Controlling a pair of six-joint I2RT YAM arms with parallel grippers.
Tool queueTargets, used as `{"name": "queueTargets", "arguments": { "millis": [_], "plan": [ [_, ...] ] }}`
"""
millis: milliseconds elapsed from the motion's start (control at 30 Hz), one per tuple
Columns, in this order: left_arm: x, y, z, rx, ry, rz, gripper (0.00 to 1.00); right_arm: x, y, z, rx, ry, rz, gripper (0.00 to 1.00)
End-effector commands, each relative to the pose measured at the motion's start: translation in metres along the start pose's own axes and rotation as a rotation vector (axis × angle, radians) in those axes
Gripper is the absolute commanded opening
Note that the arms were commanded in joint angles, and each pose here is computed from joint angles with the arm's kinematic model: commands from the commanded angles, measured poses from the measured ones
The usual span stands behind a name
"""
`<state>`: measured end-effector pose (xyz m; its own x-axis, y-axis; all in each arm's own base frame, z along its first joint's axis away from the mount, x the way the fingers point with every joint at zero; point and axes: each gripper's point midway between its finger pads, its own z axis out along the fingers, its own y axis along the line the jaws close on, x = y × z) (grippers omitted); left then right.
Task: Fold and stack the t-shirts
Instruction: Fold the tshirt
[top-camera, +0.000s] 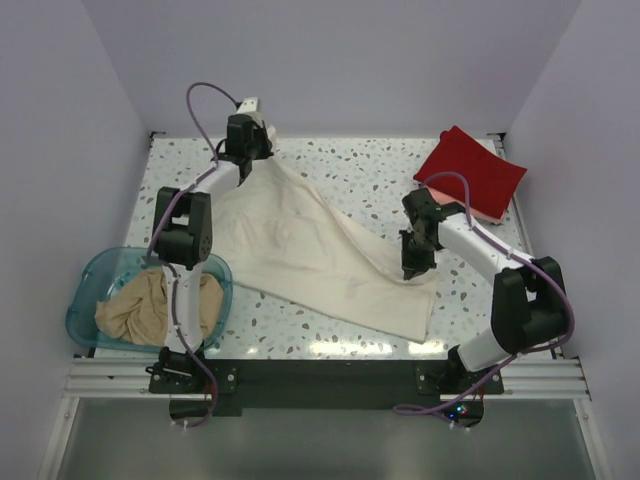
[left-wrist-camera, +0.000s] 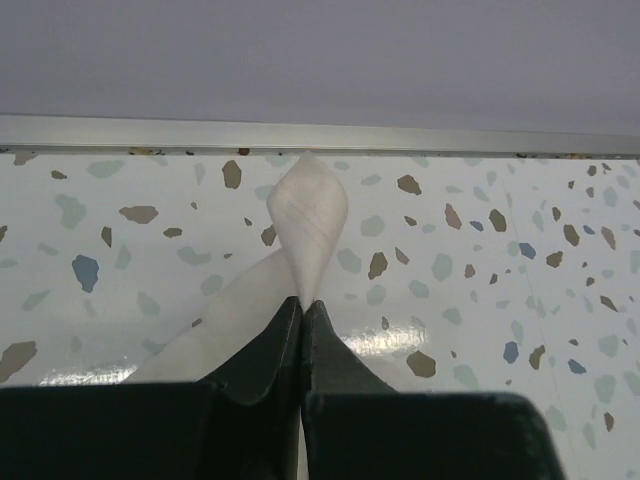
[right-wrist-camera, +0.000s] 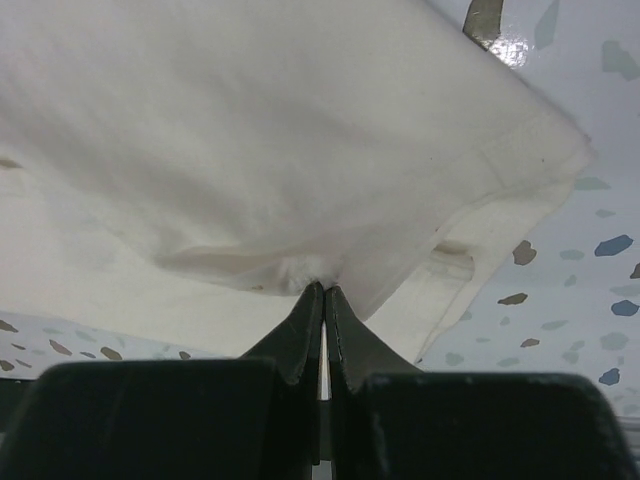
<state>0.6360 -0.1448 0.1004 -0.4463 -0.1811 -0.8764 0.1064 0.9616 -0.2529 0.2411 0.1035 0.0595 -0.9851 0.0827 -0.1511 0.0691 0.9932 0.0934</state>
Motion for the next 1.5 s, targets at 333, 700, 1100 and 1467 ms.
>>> {"name": "queueTargets", "arguments": {
  "millis": [333, 700, 1100, 1467],
  "plan": [
    [-0.071, -0.029, -0.103, 0.167, -0.197, 0.08, 0.0, -0.014, -0.048, -0.036, 0.245, -0.108, 0.001, 0.0],
    [-0.043, -0.002, -0.161, 0.052, -0.182, 0.162, 0.0, -0.019, -0.066, -0.04, 0.34, -0.141, 0.003, 0.0],
    [0.015, 0.015, -0.216, 0.001, -0.059, 0.137, 0.0, 0.0, -0.066, -0.026, 0.323, -0.086, 0.033, 0.0],
    [0.061, 0.025, -0.268, -0.077, 0.119, 0.022, 0.43, 0.025, -0.06, -0.027, 0.286, -0.008, 0.105, 0.48]
  ]
}}
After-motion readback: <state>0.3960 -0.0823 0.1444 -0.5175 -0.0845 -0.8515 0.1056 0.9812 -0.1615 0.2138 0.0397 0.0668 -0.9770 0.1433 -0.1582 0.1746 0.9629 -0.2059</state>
